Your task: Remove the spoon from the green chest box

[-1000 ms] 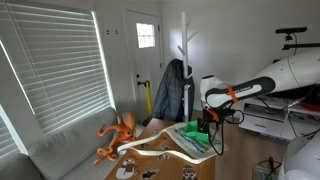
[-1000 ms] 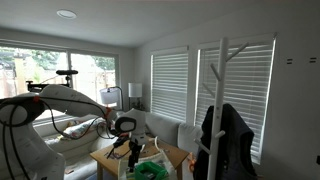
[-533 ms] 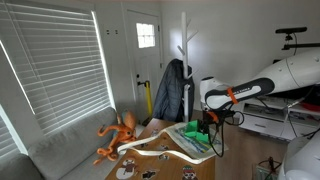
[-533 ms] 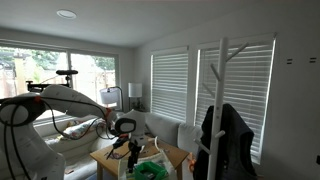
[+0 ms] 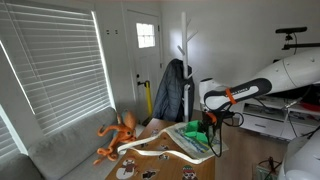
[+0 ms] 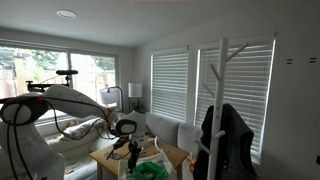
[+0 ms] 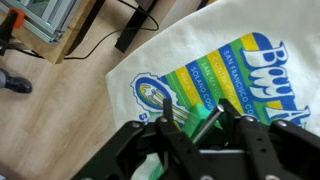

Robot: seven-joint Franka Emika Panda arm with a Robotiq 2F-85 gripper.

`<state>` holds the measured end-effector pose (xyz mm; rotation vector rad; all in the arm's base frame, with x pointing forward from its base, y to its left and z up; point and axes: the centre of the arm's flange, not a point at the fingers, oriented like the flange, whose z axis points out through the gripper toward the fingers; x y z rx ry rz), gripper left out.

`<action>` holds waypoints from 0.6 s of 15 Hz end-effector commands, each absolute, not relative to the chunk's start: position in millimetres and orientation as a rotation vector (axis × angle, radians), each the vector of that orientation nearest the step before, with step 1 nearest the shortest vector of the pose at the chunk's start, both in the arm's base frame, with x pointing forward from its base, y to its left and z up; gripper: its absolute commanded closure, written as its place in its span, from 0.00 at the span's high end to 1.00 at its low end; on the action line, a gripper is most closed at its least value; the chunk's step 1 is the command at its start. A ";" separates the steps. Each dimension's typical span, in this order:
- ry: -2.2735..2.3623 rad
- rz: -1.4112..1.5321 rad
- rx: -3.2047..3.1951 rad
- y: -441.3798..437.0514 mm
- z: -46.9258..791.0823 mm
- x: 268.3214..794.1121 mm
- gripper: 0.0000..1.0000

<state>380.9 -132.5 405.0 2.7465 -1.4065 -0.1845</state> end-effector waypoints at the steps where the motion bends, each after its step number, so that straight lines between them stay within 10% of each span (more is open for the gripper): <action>1: -1.470 -0.190 2.736 -132.8 407.3 385.1 0.19; 4: -1.492 -0.187 2.743 -135.0 414.1 385.6 0.01; 9: -1.520 -0.163 2.766 -138.6 432.2 387.1 0.02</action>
